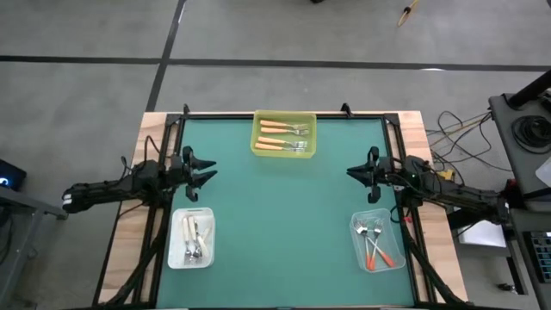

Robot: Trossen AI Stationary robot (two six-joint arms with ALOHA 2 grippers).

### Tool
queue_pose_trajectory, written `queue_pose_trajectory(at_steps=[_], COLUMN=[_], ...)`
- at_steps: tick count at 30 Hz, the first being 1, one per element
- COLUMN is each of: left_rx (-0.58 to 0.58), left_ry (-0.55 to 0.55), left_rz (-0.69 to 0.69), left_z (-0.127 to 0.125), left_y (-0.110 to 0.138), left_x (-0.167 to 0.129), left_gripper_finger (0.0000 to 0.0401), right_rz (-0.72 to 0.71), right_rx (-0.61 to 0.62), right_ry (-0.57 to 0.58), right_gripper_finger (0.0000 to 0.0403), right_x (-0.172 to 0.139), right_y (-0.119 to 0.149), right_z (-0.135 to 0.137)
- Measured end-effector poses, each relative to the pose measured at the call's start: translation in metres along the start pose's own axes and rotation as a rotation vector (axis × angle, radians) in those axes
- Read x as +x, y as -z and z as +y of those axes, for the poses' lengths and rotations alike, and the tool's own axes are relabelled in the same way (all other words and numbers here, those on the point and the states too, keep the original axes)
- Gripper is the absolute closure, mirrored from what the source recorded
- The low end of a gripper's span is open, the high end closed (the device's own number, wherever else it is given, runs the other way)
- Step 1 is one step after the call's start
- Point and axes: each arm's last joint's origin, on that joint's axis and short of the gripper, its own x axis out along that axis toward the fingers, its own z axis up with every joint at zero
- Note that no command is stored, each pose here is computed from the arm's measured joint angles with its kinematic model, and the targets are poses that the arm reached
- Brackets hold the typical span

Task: Sort silverware by color (type)
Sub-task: Return to home position

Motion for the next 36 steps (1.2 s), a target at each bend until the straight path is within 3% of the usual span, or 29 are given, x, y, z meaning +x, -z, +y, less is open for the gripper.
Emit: queue_pose_trajectory(at_steps=[9,13,20,26,30,36], left_rx=[0.001,0.001,0.001,0.002,0.002,0.002], left_ry=[0.000,0.000,0.002,0.001,0.001,0.001], left_rz=[0.002,0.003,0.008,0.011,0.013,0.013], left_z=[0.000,0.000,0.000,0.000,0.000,0.000], left_y=[0.000,0.000,0.001,0.001,0.001,0.001], left_x=[0.000,0.000,0.000,0.001,0.001,0.001], left_gripper_finger=[0.0262,0.0262,0.0262,0.0262,0.0262,0.0262], right_rz=[-0.012,-0.037,-0.102,-0.086,-0.072,-0.044], right_rx=[0.016,0.149,-0.033,-0.224,-0.234,-0.151], right_ry=[-0.001,-0.014,0.190,0.196,0.157,0.152], right_gripper_finger=[0.0367,0.0367,0.0367,0.0367,0.0367,0.0367], right_x=[0.000,-0.002,-0.005,-0.005,-0.004,-0.002], right_y=[-0.001,-0.002,-0.005,-0.005,-0.004,-0.001], right_z=[0.000,0.006,0.009,0.011,0.011,0.011])
